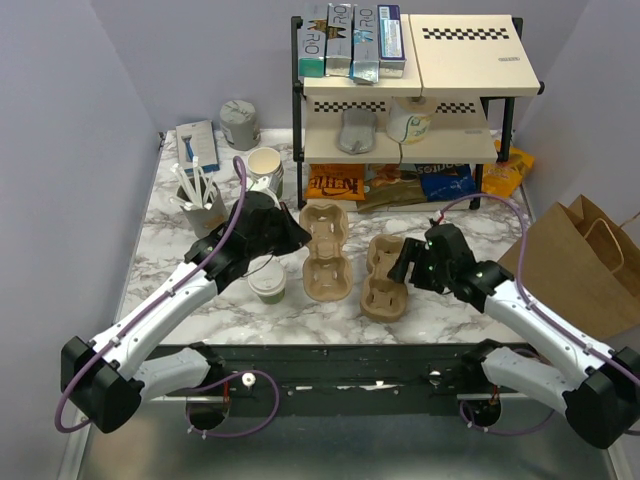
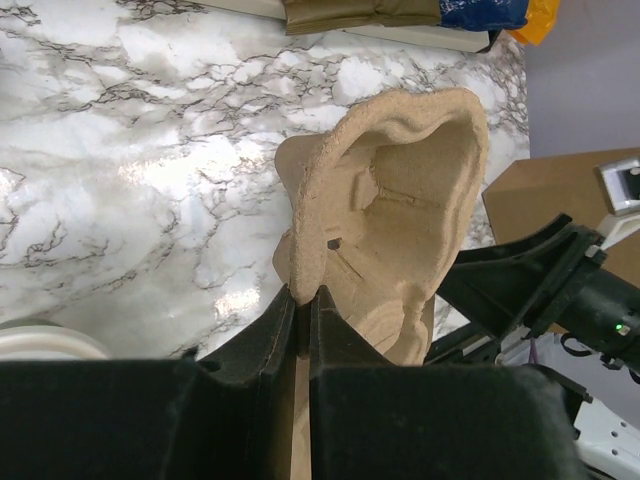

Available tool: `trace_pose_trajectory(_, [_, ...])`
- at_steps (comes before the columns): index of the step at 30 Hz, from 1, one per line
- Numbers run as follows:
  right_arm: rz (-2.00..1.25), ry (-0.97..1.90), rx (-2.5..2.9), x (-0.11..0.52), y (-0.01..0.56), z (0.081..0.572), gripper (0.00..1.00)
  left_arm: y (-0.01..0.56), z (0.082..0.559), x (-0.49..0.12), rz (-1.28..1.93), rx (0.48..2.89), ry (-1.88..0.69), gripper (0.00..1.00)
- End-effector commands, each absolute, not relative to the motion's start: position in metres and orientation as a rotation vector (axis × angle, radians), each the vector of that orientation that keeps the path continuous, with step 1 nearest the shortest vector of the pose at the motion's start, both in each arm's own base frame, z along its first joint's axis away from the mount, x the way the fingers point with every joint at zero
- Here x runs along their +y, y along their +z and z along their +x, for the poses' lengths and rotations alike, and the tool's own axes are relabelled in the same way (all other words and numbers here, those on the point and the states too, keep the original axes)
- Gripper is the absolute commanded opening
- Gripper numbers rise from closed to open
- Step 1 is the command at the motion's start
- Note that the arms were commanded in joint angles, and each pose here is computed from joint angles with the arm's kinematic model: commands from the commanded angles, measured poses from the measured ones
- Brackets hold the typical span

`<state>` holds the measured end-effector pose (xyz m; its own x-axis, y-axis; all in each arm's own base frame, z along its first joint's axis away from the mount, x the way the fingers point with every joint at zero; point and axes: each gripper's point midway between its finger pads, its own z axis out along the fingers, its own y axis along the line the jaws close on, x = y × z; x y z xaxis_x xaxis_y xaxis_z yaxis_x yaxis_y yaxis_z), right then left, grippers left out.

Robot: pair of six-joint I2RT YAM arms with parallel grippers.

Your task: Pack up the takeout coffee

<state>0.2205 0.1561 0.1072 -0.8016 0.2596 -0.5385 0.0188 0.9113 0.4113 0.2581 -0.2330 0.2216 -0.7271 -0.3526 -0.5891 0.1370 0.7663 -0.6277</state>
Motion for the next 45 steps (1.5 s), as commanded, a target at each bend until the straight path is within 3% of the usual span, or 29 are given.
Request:
trace_pose_trajectory(1, [0.208,0.462,2.548,0.149,0.081,0.208,0.79,0.212,0.258,-0.233,-0.151,2.256,-0.855,0.04])
trace_pose_trajectory(6, [0.237,0.393,2.61,0.144,0.061,0.206,0.69,0.207,0.258,-0.237,-0.143,2.273,-0.862,0.04])
trace_pose_trajectory(10, [0.293,0.378,2.618,0.141,0.054,0.204,0.4,0.203,0.259,-0.239,-0.137,2.285,-0.866,0.04])
trace_pose_trajectory(11, [0.295,0.363,2.612,0.139,0.054,0.204,0.38,0.203,0.26,-0.239,-0.134,2.286,-0.867,0.04])
trace_pose_trajectory(18, [0.238,0.418,2.616,0.142,0.053,0.196,0.48,0.199,0.262,-0.244,-0.116,2.301,-0.881,0.04])
trace_pose_trajectory(31, [0.266,0.403,2.687,0.144,0.04,0.191,0.45,0.197,0.263,-0.245,-0.115,2.305,-0.883,0.04])
trace_pose_trajectory(33, [0.288,0.4,2.672,0.146,0.042,0.197,0.4,0.197,0.263,-0.244,-0.118,2.303,-0.881,0.04])
trace_pose_trajectory(37, [0.382,0.34,2.597,0.137,0.054,0.21,0.15,0.196,0.263,-0.245,-0.112,2.306,-0.886,0.03])
trace_pose_trajectory(40, [0.483,0.235,2.521,0.119,0.067,0.218,0.04,0.195,0.262,-0.247,-0.104,2.309,-0.896,0.03])
trace_pose_trajectory(45, [0.597,0.07,2.428,0.084,0.083,0.219,0.02,0.19,0.259,-0.253,-0.077,2.325,-0.937,0.03])
